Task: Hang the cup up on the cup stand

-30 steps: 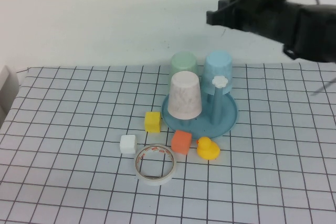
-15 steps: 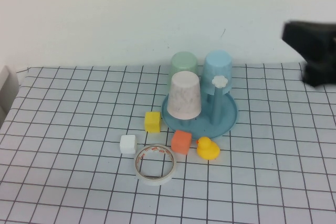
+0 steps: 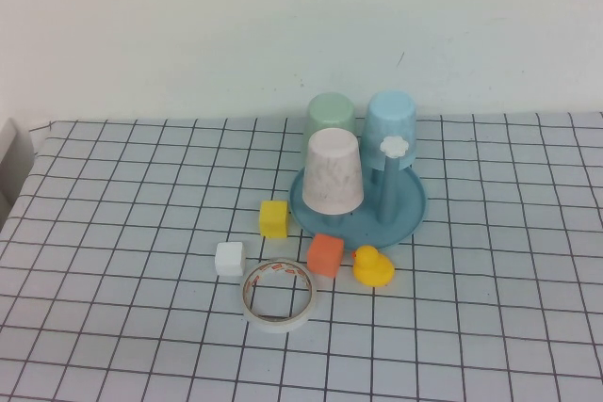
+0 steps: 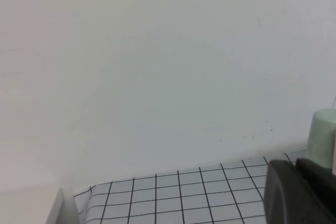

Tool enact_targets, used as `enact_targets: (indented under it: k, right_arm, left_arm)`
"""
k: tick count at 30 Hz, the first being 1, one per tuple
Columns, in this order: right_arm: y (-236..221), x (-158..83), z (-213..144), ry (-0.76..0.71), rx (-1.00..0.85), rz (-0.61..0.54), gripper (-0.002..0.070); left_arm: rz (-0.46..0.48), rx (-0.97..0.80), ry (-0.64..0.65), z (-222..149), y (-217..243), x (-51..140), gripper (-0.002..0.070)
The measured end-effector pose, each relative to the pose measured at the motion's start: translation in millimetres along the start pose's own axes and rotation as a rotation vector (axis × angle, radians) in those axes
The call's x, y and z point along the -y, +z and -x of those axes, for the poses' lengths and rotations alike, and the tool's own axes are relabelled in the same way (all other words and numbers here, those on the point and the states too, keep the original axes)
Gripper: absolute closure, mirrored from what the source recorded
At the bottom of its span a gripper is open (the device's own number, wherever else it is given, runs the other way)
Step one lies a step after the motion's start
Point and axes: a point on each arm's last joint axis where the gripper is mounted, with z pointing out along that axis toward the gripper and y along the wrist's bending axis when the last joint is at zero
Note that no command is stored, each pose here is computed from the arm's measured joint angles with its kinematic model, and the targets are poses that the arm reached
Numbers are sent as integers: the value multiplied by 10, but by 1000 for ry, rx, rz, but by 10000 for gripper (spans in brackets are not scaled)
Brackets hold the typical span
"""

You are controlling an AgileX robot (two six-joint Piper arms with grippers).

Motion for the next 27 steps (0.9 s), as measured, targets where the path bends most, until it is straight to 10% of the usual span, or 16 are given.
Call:
enact_targets:
  k: [17,27]
  right_arm:
    - [-271,150,-218,-252,20,-193,676]
    - [-345,238,-755,-61,-166,-275,676]
  left_arm:
    - [0,0,-2,0,0,0,676]
    - [0,0,-2,0,0,0,676]
